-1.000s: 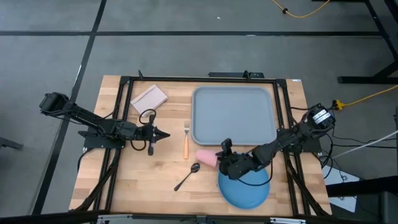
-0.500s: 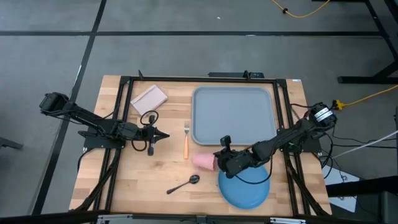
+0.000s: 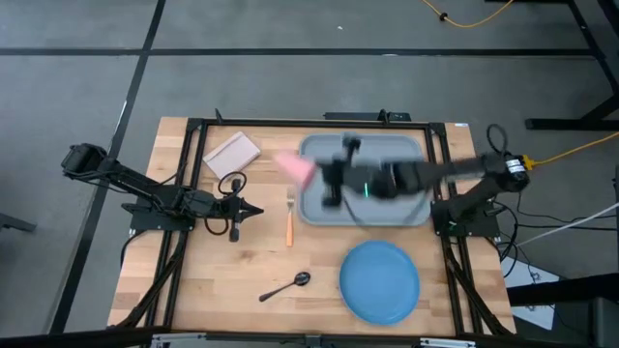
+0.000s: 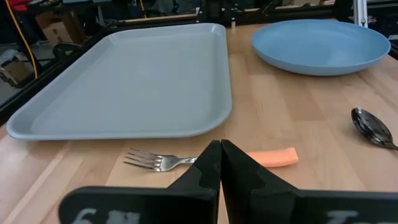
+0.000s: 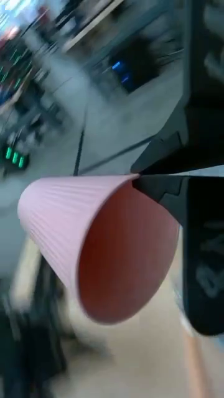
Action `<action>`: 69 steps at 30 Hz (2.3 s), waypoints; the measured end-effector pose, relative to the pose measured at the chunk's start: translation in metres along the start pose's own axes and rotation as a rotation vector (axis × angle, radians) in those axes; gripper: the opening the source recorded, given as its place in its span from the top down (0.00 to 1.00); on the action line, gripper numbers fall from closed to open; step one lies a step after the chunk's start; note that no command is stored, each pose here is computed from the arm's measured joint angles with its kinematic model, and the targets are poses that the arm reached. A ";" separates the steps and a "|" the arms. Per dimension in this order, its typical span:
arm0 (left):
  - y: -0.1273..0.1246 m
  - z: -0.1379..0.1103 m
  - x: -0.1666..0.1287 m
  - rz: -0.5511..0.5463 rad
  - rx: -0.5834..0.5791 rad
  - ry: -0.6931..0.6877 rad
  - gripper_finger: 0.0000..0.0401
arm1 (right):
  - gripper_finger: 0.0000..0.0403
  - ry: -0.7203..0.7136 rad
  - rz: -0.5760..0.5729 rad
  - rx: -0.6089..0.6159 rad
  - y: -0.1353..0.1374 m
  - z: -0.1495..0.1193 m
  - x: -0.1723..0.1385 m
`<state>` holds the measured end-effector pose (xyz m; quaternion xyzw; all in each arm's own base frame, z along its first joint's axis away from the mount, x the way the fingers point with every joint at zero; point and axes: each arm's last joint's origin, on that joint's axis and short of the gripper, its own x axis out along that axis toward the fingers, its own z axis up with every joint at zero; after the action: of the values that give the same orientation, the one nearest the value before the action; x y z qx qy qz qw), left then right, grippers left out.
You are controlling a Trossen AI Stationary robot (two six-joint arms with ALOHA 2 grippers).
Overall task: Pick and place plate/cup/fork/spoon on tray
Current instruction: Put the pink cup on the top left of the gray serving tray
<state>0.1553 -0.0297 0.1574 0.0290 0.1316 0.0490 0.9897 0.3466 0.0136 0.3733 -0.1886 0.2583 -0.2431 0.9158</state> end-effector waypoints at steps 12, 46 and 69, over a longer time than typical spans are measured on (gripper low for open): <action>0.000 0.000 0.000 0.000 0.002 0.002 1.00 | 1.00 0.518 0.081 0.609 -0.127 -0.095 0.090; 0.000 0.000 0.000 0.000 0.036 0.002 1.00 | 1.00 1.019 0.336 0.612 -0.125 -0.125 0.169; 0.000 0.000 0.000 0.003 0.035 0.002 1.00 | 0.95 1.058 0.378 0.674 -0.127 -0.149 0.191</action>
<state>0.1552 -0.0296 0.1572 0.0465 0.1335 0.0482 0.9888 0.3617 -0.2257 0.2418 0.3025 0.6125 -0.2057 0.7008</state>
